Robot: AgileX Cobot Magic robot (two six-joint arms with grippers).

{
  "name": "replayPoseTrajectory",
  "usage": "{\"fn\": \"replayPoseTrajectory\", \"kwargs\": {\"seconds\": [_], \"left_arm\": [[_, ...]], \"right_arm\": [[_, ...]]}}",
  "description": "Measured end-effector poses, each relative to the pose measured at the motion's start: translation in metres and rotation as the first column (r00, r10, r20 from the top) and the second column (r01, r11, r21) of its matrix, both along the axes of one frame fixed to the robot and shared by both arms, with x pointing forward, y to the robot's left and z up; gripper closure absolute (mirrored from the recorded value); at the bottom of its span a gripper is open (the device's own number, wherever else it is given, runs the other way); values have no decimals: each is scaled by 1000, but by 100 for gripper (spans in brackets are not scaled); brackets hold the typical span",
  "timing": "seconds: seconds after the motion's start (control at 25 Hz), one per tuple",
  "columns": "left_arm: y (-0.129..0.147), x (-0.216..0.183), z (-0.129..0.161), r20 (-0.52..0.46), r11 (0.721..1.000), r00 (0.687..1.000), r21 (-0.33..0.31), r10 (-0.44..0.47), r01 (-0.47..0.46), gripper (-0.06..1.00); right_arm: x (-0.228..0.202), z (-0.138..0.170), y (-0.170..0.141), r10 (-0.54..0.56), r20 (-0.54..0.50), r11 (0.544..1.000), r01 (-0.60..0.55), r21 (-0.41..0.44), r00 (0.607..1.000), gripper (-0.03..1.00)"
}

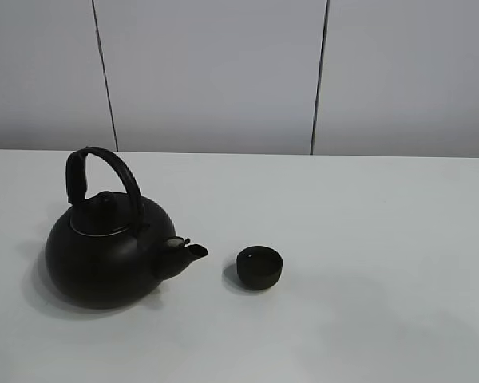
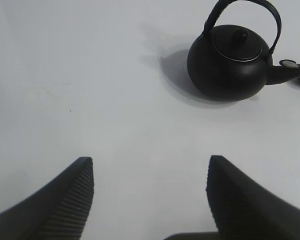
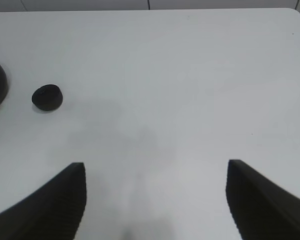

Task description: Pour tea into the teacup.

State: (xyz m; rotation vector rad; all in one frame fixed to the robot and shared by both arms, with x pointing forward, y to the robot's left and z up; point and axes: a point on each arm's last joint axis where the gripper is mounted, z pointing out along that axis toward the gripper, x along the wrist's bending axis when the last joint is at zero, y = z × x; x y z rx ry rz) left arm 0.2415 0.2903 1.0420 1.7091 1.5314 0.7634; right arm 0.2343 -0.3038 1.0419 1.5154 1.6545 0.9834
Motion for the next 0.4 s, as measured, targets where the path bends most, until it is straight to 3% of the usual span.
{"fn": "replayPoseTrajectory", "kwargs": {"seconds": [0.4], "left_arm": [[0, 0, 0, 0, 1000, 1000, 0, 0, 0, 47]], "right_arm": [[0, 0, 0, 0, 0, 1000, 0, 0, 1000, 43]]}}
